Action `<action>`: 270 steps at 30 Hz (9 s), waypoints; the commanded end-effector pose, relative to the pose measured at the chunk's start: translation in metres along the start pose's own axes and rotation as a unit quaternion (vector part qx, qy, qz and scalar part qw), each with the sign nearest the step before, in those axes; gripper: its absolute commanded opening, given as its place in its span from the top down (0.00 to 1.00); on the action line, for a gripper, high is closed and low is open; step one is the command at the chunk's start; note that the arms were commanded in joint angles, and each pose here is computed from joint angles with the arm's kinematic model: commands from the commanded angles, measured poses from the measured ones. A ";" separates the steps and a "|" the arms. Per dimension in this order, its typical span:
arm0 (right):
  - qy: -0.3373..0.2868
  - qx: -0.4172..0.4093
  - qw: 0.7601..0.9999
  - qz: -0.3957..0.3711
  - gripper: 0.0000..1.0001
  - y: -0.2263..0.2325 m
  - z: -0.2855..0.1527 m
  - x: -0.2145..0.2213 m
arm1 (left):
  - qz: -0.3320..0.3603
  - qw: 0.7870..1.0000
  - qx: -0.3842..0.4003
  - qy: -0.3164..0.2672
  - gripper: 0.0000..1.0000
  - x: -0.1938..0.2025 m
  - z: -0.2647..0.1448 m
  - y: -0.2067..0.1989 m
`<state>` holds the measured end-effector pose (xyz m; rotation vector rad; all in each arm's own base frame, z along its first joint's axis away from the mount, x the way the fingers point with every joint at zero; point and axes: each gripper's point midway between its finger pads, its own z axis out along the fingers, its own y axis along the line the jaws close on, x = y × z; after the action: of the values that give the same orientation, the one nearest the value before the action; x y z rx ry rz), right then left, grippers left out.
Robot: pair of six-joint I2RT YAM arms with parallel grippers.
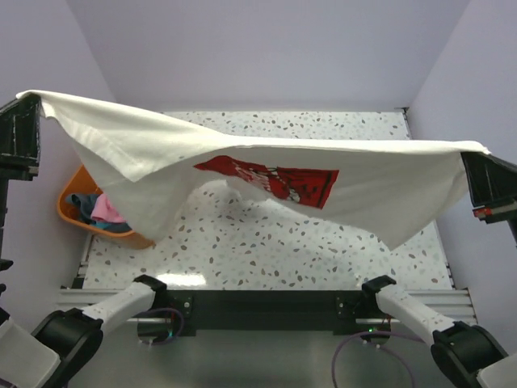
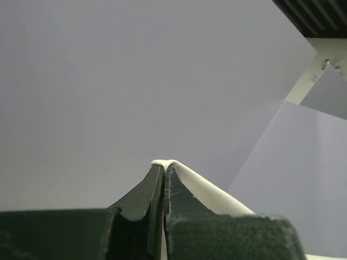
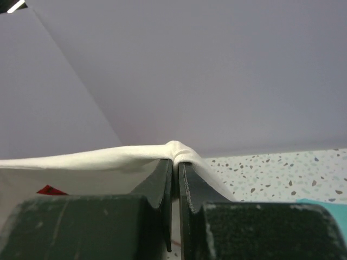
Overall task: Fold and stack the t-shirts
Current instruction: Flatten the tshirt out, then fold the tshirt
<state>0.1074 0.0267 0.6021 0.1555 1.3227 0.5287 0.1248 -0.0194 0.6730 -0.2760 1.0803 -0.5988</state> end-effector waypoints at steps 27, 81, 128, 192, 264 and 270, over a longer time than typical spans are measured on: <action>0.300 0.306 0.902 -0.057 1.00 -0.267 0.281 0.390 | 0.196 0.900 -0.221 0.320 1.00 0.509 0.254 0.268; 0.445 0.231 0.822 -0.268 1.00 -0.323 0.247 0.428 | -0.019 0.827 -0.293 0.479 1.00 0.514 -0.008 0.242; 0.484 0.303 0.821 -0.017 0.01 -0.312 0.229 0.471 | 0.038 0.795 -0.188 0.576 0.00 0.627 0.034 0.235; 0.410 0.349 0.841 0.056 0.01 -0.241 -0.013 0.412 | 0.019 0.696 -0.232 0.680 0.00 0.523 -0.255 0.177; 0.360 0.456 0.796 0.170 1.00 -0.284 -0.055 0.509 | 0.000 0.782 -0.153 0.604 1.00 0.537 -0.177 0.135; 0.364 0.433 0.810 0.154 1.00 -0.280 -0.036 0.496 | -0.008 0.808 -0.131 0.574 1.00 0.528 -0.136 0.130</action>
<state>0.2062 0.0018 0.0222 1.0978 2.2867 0.1951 0.1966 -0.1974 0.1207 -0.1955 2.4759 -0.5564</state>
